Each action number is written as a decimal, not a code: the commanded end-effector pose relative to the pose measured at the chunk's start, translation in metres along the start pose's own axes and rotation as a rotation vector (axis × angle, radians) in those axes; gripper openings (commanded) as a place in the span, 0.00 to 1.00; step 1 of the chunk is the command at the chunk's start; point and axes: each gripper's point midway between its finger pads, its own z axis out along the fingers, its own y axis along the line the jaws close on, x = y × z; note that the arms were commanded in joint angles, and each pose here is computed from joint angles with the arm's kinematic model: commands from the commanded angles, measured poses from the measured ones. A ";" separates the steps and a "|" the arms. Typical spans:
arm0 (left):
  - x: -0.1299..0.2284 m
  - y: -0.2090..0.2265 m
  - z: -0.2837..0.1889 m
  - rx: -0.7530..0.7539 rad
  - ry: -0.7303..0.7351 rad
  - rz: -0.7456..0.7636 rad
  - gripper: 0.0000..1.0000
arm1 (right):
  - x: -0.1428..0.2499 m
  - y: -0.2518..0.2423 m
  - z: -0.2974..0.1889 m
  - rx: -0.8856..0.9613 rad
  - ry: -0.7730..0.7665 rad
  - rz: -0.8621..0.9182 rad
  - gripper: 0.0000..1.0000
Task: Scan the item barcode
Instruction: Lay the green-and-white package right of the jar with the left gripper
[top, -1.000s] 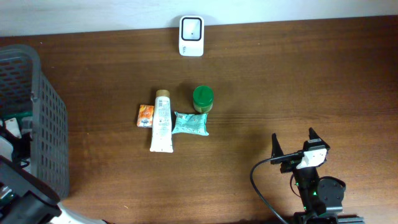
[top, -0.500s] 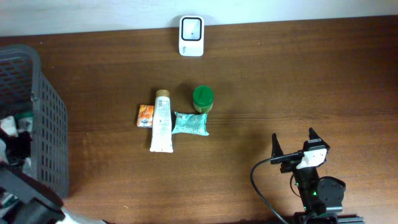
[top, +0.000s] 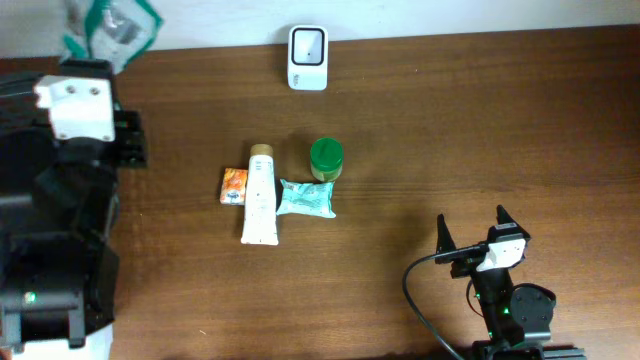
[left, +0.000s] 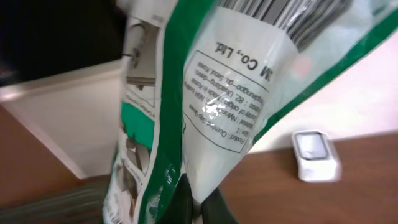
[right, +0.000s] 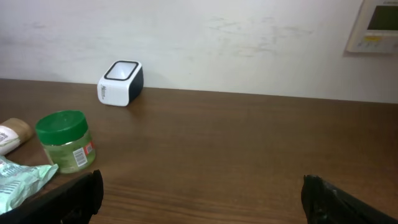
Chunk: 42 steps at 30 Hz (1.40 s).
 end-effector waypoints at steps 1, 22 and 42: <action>0.029 -0.096 0.038 0.245 0.122 0.003 0.00 | 0.003 0.003 0.000 -0.016 0.005 -0.003 0.98; 0.219 -0.443 0.051 0.561 0.733 -0.487 0.99 | 0.003 0.003 0.000 -0.016 0.005 -0.003 0.98; 0.204 -0.081 0.116 0.288 0.675 -0.045 0.99 | 0.002 0.005 0.000 -0.026 0.004 -0.002 0.98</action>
